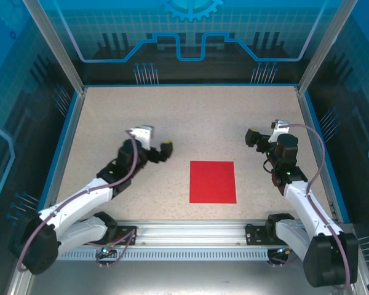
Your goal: Fold a paper plane with a square sheet of paper (fold left side to right side)
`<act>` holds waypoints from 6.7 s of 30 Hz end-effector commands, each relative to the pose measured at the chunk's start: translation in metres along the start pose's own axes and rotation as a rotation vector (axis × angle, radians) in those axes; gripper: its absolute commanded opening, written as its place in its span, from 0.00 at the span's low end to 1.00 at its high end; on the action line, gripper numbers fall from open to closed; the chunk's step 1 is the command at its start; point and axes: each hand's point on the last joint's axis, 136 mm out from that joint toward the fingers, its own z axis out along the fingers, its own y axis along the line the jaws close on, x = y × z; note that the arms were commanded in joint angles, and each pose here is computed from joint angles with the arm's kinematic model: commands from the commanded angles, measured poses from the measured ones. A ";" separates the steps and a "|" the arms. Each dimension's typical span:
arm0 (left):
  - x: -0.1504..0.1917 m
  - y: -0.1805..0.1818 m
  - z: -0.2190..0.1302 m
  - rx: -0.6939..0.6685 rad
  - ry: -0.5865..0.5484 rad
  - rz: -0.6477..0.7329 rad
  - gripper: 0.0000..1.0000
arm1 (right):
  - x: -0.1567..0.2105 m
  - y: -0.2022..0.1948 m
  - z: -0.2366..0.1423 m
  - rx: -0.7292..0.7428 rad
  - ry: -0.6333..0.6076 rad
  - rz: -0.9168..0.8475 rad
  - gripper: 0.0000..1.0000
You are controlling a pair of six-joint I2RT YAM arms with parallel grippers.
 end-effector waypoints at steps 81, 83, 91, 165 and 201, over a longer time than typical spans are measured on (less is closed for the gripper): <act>0.172 -0.095 0.088 0.095 0.898 -0.204 0.84 | 0.179 0.105 0.106 -0.061 0.876 -0.226 0.99; 0.179 -0.093 0.089 0.081 0.914 -0.207 0.80 | 0.187 0.104 0.104 -0.060 0.897 -0.228 0.99; 0.192 -0.083 0.090 0.037 0.932 -0.198 0.71 | 0.216 0.116 0.087 -0.133 0.995 -0.196 0.92; -0.007 -0.069 -0.010 0.616 0.311 -0.325 0.00 | 0.035 0.184 -0.039 -0.729 0.660 -0.081 0.73; 0.069 -0.042 0.097 0.355 0.732 -0.455 0.29 | 0.239 0.120 0.058 -0.311 1.117 -0.041 0.15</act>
